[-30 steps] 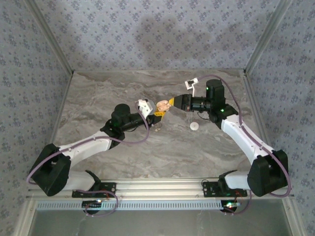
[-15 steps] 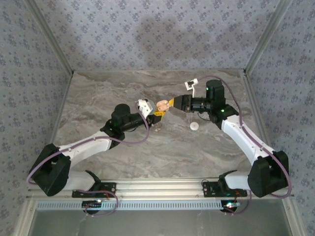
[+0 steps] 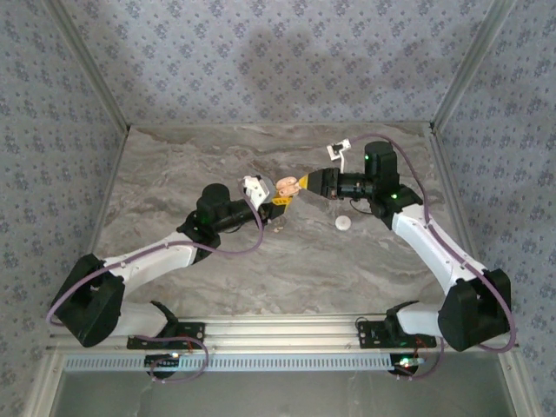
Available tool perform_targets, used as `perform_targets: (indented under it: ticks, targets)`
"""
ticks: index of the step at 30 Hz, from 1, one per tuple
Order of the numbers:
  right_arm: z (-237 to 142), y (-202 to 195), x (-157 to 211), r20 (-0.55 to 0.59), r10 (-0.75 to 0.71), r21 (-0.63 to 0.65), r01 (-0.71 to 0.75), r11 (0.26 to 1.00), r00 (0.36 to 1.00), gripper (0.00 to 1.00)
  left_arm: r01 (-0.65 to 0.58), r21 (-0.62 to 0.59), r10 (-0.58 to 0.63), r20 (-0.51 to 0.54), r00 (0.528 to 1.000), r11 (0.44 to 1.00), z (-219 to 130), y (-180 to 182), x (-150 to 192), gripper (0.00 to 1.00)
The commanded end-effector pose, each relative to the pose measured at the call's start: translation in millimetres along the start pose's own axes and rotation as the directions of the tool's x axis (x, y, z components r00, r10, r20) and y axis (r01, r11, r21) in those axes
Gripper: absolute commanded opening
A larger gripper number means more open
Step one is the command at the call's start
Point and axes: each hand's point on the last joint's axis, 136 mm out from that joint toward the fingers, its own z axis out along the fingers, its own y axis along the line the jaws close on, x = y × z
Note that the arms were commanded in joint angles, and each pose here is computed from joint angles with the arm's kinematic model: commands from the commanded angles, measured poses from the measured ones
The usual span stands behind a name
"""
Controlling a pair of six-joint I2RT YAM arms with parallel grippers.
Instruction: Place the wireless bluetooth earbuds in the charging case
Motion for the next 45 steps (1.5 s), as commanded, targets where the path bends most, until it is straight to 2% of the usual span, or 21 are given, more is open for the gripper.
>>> perform_targets:
  ticks: [1, 45]
  targets:
    - [-5, 31, 1, -0.013, -0.045, -0.063, 0.044, 0.997, 0.999, 0.24, -0.036, -0.020, 0.037, 0.051, 0.998, 0.999, -2, 3, -24, 0.17]
    - [3, 42, 6, -0.039, -0.065, -0.060, 0.062, 0.996, 0.997, 0.22, -0.031, -0.021, 0.032, 0.029, 0.999, 0.999, -2, 4, -18, 0.17]
